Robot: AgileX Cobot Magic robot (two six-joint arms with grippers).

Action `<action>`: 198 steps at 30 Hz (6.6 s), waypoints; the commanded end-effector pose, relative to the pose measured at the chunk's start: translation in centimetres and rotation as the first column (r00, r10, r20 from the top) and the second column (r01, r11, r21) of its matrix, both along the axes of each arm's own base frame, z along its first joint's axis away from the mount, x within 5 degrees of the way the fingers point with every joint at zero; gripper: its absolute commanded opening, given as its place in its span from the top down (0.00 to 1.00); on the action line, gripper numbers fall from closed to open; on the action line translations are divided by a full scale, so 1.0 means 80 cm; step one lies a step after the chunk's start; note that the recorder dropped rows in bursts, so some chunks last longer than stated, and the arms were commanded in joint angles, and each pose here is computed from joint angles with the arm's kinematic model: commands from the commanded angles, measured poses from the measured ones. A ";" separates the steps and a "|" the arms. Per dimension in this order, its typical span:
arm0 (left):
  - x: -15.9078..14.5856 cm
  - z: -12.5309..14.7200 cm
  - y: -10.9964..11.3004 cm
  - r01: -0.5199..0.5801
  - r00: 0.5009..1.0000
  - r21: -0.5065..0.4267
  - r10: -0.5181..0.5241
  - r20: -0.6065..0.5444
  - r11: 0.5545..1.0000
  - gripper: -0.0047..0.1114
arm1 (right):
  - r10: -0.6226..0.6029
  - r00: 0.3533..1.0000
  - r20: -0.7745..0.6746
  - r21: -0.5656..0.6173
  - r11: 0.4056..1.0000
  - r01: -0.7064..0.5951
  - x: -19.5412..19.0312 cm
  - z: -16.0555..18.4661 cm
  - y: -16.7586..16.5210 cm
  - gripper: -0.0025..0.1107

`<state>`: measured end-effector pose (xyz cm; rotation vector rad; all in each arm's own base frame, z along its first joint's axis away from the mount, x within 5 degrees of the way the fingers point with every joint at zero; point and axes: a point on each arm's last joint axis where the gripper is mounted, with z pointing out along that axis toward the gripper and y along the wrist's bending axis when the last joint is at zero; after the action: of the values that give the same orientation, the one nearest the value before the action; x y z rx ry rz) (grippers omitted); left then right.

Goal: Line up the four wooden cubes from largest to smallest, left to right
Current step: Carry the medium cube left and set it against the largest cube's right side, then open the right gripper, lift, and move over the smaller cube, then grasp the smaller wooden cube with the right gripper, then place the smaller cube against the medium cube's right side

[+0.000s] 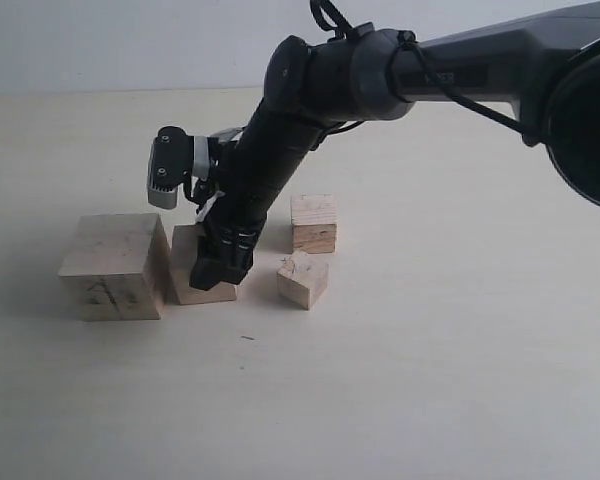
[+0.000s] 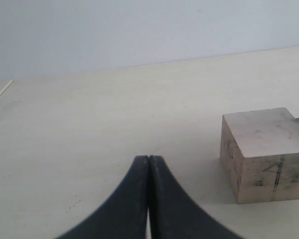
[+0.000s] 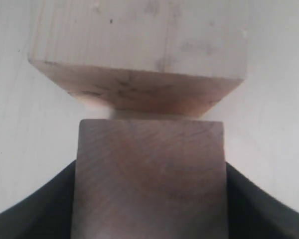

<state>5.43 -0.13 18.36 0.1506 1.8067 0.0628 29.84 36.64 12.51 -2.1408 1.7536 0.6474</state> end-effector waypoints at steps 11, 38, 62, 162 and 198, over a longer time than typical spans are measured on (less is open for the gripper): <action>0.000 0.001 0.000 -0.003 1.000 0.001 0.003 0.013 1.000 0.96 | -0.026 1.000 -0.006 0.024 0.999 0.027 -0.008 -0.015 0.015 0.53; 0.000 0.001 0.000 -0.003 1.000 0.001 0.003 0.013 1.000 0.96 | -0.065 0.997 -0.039 0.013 0.998 0.066 -0.009 -0.010 0.015 0.20; 0.000 0.001 0.000 -0.003 1.000 0.001 0.003 0.013 1.000 0.96 | -0.149 0.978 0.148 0.002 0.989 0.151 0.011 0.095 -0.024 0.11; 0.000 0.001 0.000 -0.003 1.000 0.001 0.003 0.013 1.000 0.96 | -0.095 0.995 -0.011 -0.200 0.975 0.091 0.030 0.025 -0.058 0.98; 0.000 0.001 0.000 -0.003 1.000 0.001 0.003 0.013 1.000 0.96 | 0.011 0.996 0.093 -0.192 0.981 0.007 0.015 0.035 -0.030 0.98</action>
<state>5.43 -0.13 18.36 0.1506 1.8067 0.0628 30.87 34.15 14.82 -2.2801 1.8357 0.3941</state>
